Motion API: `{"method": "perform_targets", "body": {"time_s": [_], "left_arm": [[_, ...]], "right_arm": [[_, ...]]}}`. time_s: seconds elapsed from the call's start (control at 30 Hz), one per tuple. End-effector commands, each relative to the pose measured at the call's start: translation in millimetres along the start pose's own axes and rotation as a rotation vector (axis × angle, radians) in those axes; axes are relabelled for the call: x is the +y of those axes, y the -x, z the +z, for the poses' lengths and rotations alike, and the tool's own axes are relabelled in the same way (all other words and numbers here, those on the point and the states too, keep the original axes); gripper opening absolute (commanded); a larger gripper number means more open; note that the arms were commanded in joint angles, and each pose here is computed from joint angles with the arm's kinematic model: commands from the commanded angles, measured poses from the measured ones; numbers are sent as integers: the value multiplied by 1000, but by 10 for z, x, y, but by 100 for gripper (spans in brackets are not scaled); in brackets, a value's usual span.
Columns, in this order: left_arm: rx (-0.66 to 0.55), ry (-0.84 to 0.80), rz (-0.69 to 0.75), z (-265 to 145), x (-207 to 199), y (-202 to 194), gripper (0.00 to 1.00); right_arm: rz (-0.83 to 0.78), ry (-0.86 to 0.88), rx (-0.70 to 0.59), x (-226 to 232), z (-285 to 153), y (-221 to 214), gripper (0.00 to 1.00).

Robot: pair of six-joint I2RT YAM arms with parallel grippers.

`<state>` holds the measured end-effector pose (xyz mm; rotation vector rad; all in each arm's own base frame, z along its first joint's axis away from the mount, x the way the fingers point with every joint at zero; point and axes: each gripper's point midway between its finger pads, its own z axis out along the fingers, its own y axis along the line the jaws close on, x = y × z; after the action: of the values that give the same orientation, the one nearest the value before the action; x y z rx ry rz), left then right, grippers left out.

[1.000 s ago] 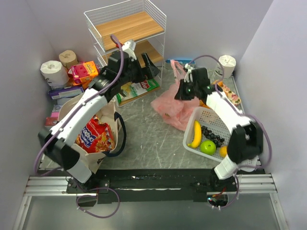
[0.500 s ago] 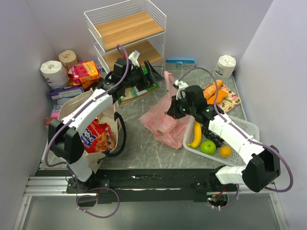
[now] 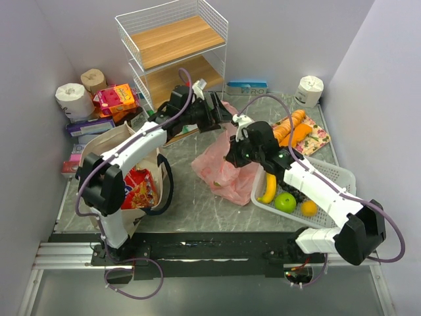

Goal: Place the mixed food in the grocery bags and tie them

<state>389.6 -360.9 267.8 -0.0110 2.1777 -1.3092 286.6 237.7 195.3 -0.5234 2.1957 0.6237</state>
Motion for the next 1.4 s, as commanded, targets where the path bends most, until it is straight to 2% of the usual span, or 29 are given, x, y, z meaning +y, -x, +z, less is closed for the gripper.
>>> {"method": "perform_targets", "body": {"time_s": [0.0, 0.07, 0.1, 0.13, 0.17, 0.2, 0.23, 0.3, 0.33, 0.4, 0.5, 0.57, 0.63, 0.67, 0.83, 0.97, 1.13, 1.37], "left_arm": [[4, -55, 45, 87, -148, 43, 99], [11, -81, 62, 136, -170, 30, 75], [21, -108, 75, 147, -204, 15, 58], [40, -149, 86, 146, -271, -9, 20], [45, -155, 95, 143, -314, 4, 5], [39, -133, 129, 132, -284, 22, 1], [16, -115, 161, 99, -284, 78, 1], [-71, -62, 261, -63, -315, 269, 1], [-106, -52, 292, -144, -326, 366, 1], [-176, -58, 376, -346, -420, 515, 1], [-219, -113, 489, -563, -545, 559, 1], [-215, -151, 567, -682, -615, 477, 1], [-193, -208, 598, -795, -667, 314, 1], [-204, -225, 608, -837, -687, 293, 1], [-193, -139, 599, -960, -348, 49, 1], [-192, -66, 564, -974, -106, -42, 1], [-242, 27, 507, -1063, 42, -7, 1], [-282, 23, 472, -1166, -42, 41, 1]], "right_arm": [[-54, -2, -52, 70, -110, 80, 0], [-56, -1, -54, 94, -135, 85, 1], [-44, -9, -53, 86, -143, 83, 2], [-30, -17, -49, 80, -168, 75, 9], [-15, -20, -60, 95, -209, 134, 17], [10, -45, -67, 72, -244, 170, 26], [19, -62, -53, 53, -317, 156, 47], [60, -135, -98, -20, -512, 340, 68], [87, -168, -86, -98, -610, 332, 73], [151, -192, -143, -175, -851, 465, 80], [260, -223, -196, -481, -1120, 499, 81], [317, -330, -186, -828, -1255, 401, 76], [333, -436, -133, -1066, -1295, 244, 67], [345, -479, -48, -1150, -1273, 52, 60], [428, -531, 205, -1308, -1023, -669, 52], [482, -504, 288, -1331, -789, -986, 50], [508, -555, 365, -1446, -679, -1238, 48], [528, -580, 449, -1556, -486, -1603, 52]]}}
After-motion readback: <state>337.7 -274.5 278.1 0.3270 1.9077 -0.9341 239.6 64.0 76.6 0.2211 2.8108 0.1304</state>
